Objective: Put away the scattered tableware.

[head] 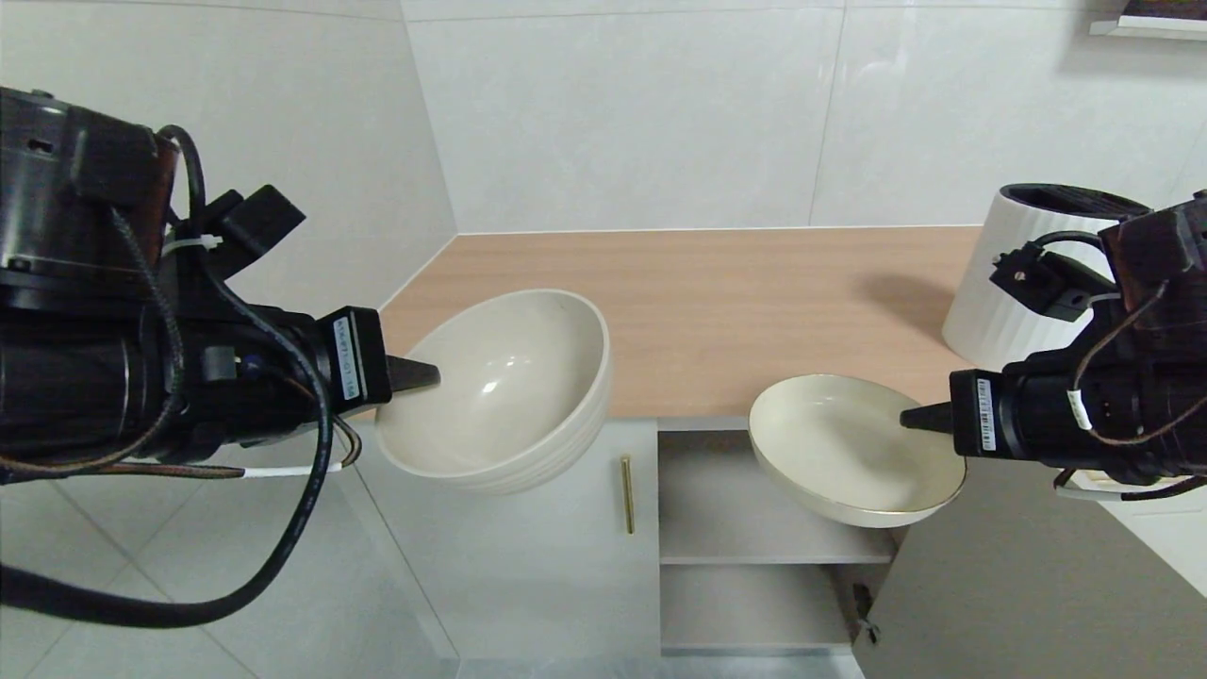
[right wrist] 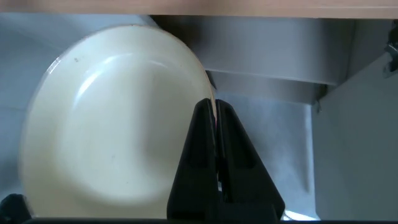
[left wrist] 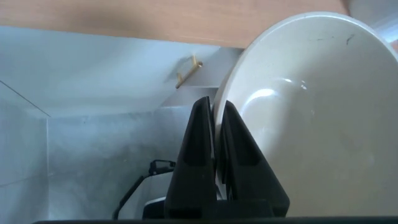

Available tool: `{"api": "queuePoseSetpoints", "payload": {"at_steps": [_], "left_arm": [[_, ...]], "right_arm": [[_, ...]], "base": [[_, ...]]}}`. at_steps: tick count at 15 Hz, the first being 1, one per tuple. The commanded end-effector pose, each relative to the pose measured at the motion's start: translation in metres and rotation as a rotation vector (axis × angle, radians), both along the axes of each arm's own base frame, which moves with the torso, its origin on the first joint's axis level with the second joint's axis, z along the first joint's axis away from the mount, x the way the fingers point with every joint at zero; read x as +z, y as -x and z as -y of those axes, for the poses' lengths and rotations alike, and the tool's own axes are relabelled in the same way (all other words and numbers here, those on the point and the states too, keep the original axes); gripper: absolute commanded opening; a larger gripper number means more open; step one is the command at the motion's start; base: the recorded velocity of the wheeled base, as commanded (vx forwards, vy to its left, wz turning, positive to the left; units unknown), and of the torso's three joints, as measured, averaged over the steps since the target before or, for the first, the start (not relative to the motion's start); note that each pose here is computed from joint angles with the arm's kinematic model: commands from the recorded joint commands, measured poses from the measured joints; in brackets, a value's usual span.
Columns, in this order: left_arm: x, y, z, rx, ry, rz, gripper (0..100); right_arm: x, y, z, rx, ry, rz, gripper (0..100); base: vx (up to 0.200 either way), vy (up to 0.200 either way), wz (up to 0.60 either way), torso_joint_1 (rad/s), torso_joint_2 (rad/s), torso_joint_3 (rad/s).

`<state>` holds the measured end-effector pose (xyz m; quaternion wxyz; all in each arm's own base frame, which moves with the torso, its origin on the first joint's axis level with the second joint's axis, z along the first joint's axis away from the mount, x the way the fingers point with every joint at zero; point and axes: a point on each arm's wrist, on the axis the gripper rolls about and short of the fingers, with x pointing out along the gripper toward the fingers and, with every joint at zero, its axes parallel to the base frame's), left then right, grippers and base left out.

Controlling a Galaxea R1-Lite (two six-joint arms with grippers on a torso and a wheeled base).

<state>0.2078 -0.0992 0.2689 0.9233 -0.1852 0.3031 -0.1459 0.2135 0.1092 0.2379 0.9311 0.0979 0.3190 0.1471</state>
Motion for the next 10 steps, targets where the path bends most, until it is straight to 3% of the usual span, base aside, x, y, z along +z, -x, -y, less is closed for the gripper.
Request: {"api": "queuePoseSetpoints", "payload": {"at_steps": [1, 6, 10], "left_arm": [[-0.0033, -0.0030, 0.0015, 0.001, -0.007, -0.013, 0], [-0.0041, -0.0037, 0.0019, 0.001, -0.008, -0.016, 0], [-0.0054, -0.0053, 0.0026, 0.003, -0.009, -0.020, 0]], "right_arm": [[-0.0023, -0.0017, -0.0008, 0.000, 0.005, -0.008, 0], [-0.0087, -0.0064, -0.0029, -0.012, 0.025, -0.027, 0], [-0.0117, -0.0089, -0.0041, -0.011, 0.032, -0.037, 0]], "base": [[0.000, 0.000, 0.00, 0.000, 0.00, 0.000], [0.000, 0.000, 0.00, -0.017, 0.04, 0.022], [0.000, 0.000, 0.00, -0.162, 0.40, 0.233]]}}
